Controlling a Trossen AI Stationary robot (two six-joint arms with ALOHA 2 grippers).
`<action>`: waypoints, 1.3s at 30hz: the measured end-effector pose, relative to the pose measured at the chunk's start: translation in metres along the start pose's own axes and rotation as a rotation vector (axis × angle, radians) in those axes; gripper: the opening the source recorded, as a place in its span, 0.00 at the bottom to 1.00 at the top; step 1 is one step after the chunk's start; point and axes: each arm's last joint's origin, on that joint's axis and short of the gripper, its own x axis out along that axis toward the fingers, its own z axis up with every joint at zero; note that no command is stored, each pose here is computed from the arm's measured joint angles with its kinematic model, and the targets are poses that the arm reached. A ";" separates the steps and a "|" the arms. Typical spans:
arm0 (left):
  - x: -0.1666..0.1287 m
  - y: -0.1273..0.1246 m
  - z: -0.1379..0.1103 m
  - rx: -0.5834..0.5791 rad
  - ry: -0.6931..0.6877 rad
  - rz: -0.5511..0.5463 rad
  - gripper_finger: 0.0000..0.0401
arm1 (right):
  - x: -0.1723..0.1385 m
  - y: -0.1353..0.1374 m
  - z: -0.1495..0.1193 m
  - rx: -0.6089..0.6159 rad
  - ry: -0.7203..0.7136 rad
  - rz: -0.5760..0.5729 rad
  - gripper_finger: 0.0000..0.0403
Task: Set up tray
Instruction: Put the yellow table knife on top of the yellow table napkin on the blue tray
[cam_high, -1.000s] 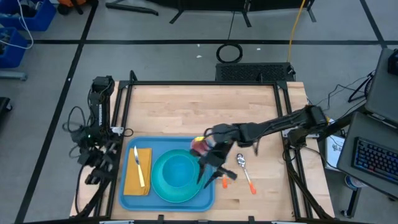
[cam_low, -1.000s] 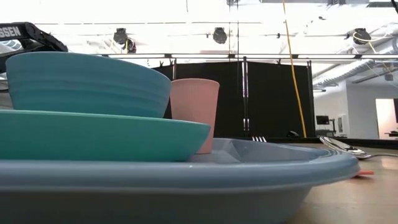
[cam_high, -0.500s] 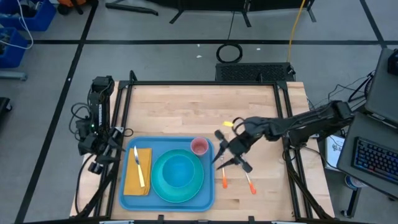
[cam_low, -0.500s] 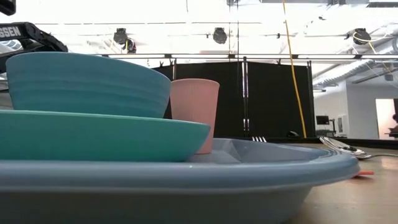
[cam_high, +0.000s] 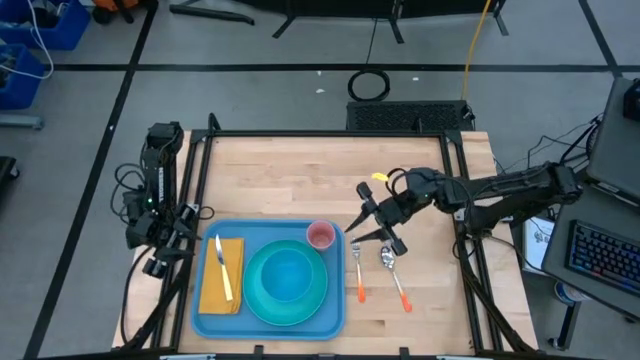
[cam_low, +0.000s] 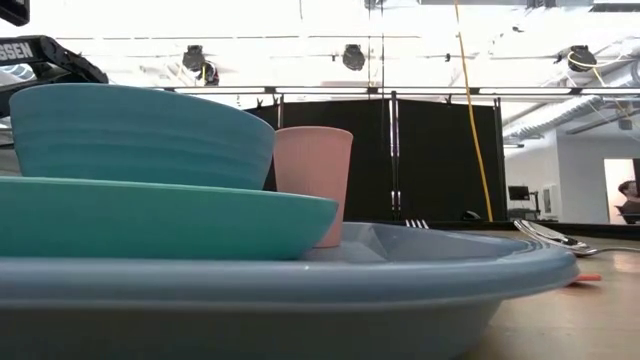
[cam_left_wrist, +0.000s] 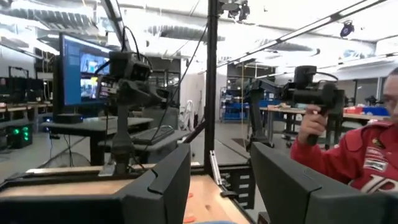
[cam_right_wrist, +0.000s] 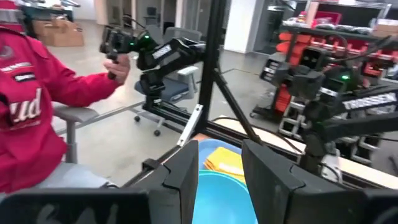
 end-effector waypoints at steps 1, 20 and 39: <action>0.000 0.000 0.000 -0.009 0.011 0.009 0.43 | -0.001 -0.002 -0.001 0.003 0.003 -0.010 0.28; 0.041 -0.024 0.089 -0.277 0.243 0.319 0.22 | -0.022 -0.035 -0.024 0.055 0.173 -0.133 0.28; 0.078 -0.086 -0.001 -0.240 0.186 0.534 0.01 | -0.022 -0.038 -0.012 0.025 0.062 -0.151 0.28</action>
